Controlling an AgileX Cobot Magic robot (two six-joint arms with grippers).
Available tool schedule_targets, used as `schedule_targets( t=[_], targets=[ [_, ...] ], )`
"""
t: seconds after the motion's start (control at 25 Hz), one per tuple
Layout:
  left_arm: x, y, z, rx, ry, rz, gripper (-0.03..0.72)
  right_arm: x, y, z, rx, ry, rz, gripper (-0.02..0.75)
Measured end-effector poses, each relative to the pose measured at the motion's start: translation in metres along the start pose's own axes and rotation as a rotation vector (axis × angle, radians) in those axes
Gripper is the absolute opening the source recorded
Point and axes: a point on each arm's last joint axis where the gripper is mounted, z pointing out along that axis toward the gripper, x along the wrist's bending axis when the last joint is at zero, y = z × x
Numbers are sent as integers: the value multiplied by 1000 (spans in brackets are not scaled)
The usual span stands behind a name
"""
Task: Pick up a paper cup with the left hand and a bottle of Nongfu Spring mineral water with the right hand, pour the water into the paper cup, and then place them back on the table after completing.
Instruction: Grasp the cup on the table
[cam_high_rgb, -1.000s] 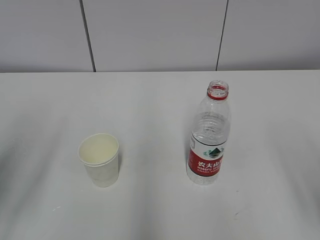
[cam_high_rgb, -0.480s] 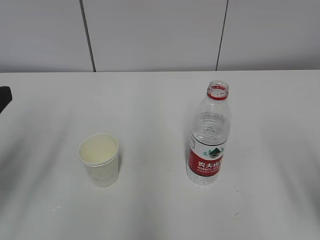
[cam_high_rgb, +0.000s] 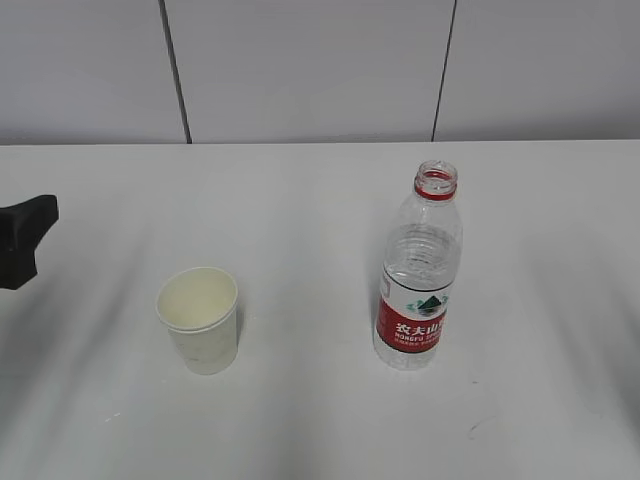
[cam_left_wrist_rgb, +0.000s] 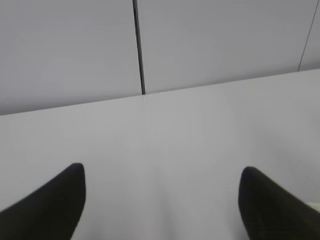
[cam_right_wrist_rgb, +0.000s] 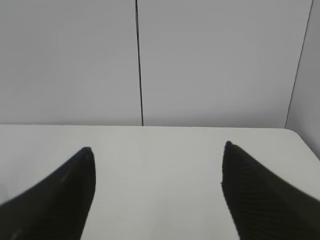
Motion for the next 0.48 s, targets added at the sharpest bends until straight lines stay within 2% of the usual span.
schedule_targets(
  t=[0.2,0.48],
  targets=[
    [0,-2,1,9,-1,-17,552,6,-7,7,48,60,-22,585],
    [-1,-3,2,25,-4,-22,542,19,-26,26,129,209,-132,586]
  ],
)
